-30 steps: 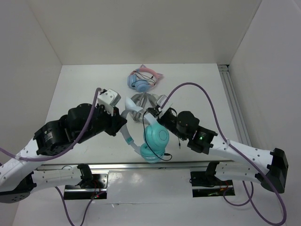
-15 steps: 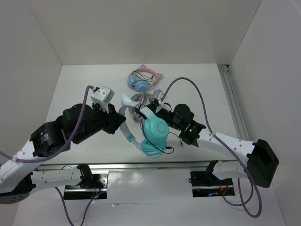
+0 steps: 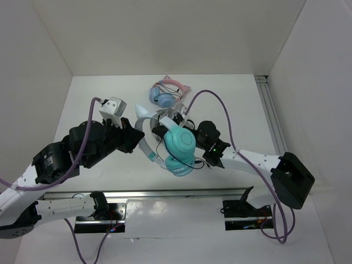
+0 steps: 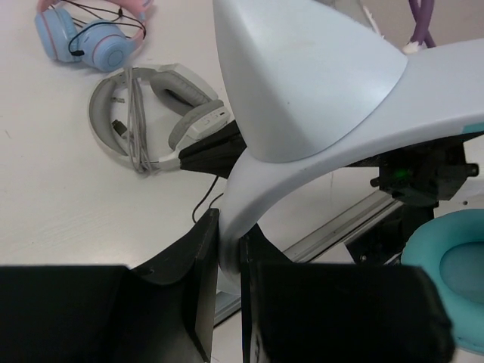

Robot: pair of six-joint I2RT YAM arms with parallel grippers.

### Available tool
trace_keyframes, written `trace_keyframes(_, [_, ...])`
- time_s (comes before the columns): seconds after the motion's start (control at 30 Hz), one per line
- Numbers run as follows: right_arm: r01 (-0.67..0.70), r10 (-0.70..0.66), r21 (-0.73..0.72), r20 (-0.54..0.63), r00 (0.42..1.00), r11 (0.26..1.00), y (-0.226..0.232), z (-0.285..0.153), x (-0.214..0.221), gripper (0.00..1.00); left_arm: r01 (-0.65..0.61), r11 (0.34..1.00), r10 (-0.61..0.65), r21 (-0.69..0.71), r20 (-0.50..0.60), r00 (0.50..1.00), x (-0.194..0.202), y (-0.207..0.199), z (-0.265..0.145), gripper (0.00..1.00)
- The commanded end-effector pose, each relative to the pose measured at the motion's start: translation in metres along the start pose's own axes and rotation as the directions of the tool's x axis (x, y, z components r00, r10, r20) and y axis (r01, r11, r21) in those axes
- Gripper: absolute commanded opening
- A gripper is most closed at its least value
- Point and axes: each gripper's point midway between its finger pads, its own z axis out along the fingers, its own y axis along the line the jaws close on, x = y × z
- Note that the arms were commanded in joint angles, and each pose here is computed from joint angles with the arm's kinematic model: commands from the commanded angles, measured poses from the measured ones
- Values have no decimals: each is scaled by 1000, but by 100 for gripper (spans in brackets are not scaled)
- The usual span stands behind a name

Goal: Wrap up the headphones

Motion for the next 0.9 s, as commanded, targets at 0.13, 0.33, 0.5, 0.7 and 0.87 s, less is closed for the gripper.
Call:
trace_keyframes(0.13, [-65, 66, -32, 44, 997, 997, 0, 6, 16, 16, 253, 967, -250, 22, 264, 932, -69, 2, -29, 0])
trace_keyframes(0.33, [-112, 113, -54, 23, 993, 992, 1, 11, 38, 16, 313, 948, -280, -54, 320, 905, -74, 19, -30, 0])
trace_keyframes(0.5, [-145, 145, -67, -5, 989, 987, 3, 8, 61, 16, 376, 922, -314, -94, 388, 866, -85, 33, -38, 0])
trace_keyframes(0.7, [-198, 196, -91, -31, 980, 976, 12, -1, 87, 13, 415, 897, -308, -154, 454, 836, -99, 47, -45, 0])
trace_keyframes(0.87, [-222, 217, -90, -62, 974, 971, 20, -7, 105, 12, 431, 877, -280, -213, 502, 818, -109, 58, -50, 0])
